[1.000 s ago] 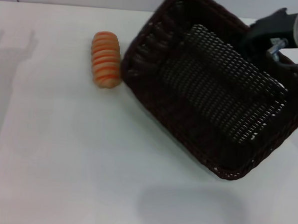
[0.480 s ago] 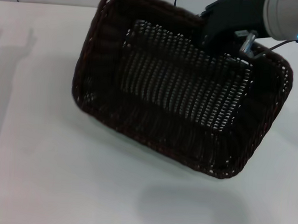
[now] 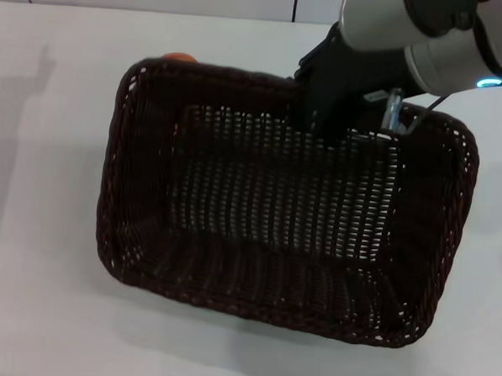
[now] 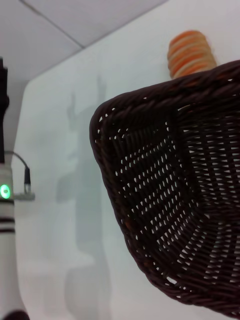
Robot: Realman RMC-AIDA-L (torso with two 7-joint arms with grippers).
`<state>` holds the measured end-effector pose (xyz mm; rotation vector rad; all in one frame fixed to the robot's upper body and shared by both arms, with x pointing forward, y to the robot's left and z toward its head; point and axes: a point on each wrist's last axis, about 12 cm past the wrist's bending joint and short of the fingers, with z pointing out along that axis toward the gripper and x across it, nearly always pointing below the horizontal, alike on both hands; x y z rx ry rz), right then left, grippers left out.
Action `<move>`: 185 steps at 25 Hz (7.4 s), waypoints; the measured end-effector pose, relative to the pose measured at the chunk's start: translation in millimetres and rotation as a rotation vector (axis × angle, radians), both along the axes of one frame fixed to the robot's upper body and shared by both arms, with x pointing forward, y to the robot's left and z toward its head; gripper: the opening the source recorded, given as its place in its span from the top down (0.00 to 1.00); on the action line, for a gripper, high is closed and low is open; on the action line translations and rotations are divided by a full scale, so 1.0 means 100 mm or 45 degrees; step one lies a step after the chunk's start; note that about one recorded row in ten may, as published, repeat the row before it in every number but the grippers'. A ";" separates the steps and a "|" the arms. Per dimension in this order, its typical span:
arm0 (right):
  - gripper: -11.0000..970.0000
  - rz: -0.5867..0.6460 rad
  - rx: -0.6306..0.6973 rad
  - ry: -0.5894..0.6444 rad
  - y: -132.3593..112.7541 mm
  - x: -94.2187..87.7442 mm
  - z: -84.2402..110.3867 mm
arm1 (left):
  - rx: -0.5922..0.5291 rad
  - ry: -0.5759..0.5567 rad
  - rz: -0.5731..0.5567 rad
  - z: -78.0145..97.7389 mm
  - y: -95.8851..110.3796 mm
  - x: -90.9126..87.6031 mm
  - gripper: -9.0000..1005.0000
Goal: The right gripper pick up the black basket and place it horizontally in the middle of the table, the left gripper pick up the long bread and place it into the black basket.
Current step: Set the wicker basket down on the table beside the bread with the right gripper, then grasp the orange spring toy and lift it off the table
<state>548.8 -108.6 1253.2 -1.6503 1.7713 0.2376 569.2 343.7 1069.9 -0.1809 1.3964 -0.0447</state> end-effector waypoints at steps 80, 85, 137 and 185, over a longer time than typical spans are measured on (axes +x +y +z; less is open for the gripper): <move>0.52 -0.538 0.681 -1.067 -0.35 0.18 -0.71 | -0.132 -0.055 -0.042 0.06 -0.01 -0.05 0.14; 0.52 -0.672 0.942 -1.176 -0.59 0.07 -0.95 | -0.142 -0.069 -0.063 0.09 -0.02 -0.05 0.14; 0.52 -1.580 1.004 -1.180 -2.00 -0.23 -2.04 | 0.242 1.408 -0.408 1.06 -1.84 1.01 0.14; 0.52 -1.548 1.040 -1.124 -1.95 -0.32 -2.10 | 0.313 1.637 -0.357 0.67 -1.98 1.05 0.14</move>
